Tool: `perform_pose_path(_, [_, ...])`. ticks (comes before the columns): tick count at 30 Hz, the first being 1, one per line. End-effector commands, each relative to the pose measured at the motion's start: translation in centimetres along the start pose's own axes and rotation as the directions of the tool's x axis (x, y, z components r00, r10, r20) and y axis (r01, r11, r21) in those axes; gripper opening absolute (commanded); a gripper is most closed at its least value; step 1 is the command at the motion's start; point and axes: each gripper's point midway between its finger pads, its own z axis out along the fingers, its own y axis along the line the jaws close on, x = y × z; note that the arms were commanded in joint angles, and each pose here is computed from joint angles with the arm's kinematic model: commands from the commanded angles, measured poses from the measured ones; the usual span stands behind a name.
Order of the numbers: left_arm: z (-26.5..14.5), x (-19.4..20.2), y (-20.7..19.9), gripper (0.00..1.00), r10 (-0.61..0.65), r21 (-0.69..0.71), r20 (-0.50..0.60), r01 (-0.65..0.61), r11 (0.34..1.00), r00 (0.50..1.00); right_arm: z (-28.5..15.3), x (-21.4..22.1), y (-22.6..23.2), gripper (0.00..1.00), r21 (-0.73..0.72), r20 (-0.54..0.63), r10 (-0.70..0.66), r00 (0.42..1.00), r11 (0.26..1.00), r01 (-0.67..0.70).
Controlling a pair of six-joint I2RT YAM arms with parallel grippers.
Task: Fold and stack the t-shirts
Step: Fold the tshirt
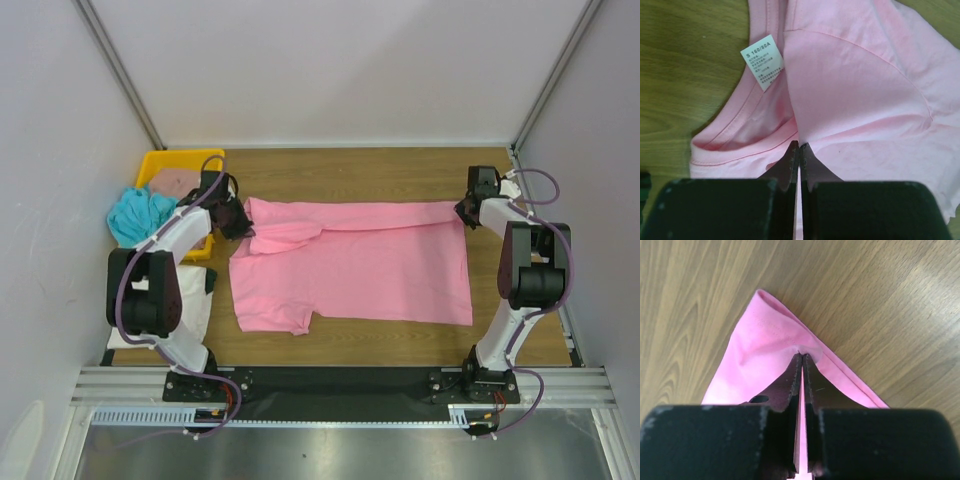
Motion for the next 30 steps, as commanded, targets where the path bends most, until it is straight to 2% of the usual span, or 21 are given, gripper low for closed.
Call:
perform_pose_path(1, [-2.0, -0.6, 0.3, 0.00, -0.012, 0.011, 0.022, 0.012, 1.000, 1.000, -0.9, -1.0, 0.5, 0.04, -0.005, 0.033, -0.040, 0.999, 0.999, 0.041])
perform_pose_path(3, [-1.8, -0.4, 0.3, 0.00, -0.012, 0.012, 0.021, 0.012, 1.000, 1.000, -1.1, -0.9, 0.5, 0.13, -0.010, 0.028, -0.047, 0.999, 0.999, 0.047])
perform_pose_path(4, [-1.5, -0.3, 0.3, 0.00, -0.013, 0.016, 0.011, 0.013, 1.000, 1.000, -1.3, -0.8, 0.5, 0.31, -0.019, 0.023, -0.053, 0.998, 0.998, 0.054])
perform_pose_path(6, [-1.2, -0.4, 0.2, 0.00, -0.015, 0.024, 0.012, 0.015, 1.000, 1.000, -1.8, -0.6, 0.8, 0.51, -0.041, 0.010, -0.062, 0.998, 0.997, 0.062])
perform_pose_path(7, [-1.0, -0.4, 0.2, 0.00, -0.018, 0.027, 0.008, 0.018, 0.999, 1.000, -2.0, -0.5, 0.9, 0.66, -0.050, 0.003, -0.063, 0.998, 0.997, 0.064])
perform_pose_path(9, [-0.7, -0.4, 0.0, 0.00, -0.019, 0.036, 0.011, 0.019, 0.999, 1.000, -2.9, -0.5, 1.2, 0.75, -0.084, -0.013, -0.056, 0.998, 0.995, 0.055])
perform_pose_path(15, [-0.1, -0.9, 0.0, 0.00, -0.016, 0.030, 0.018, 0.015, 0.999, 1.000, -3.6, 0.5, 1.4, 0.78, -0.126, -0.055, 0.015, 0.998, 0.992, -0.022])
perform_pose_path(22, [-0.1, -1.4, 0.6, 0.00, -0.009, -0.008, 0.037, 0.009, 1.000, 0.999, -2.2, 1.9, 0.8, 0.68, -0.097, -0.111, 0.119, 0.987, 0.987, -0.130])
perform_pose_path(27, [0.0, -1.5, 0.6, 0.00, -0.013, -0.010, 0.040, 0.013, 1.000, 0.999, -1.9, 1.9, 0.6, 0.62, -0.093, -0.082, 0.136, 0.987, 0.985, -0.143])
perform_pose_path(30, [0.1, -1.7, 0.6, 0.00, -0.015, -0.008, 0.044, 0.016, 1.000, 0.999, -1.4, 1.9, -0.1, 0.54, -0.064, -0.068, 0.126, 0.990, 0.989, -0.130])
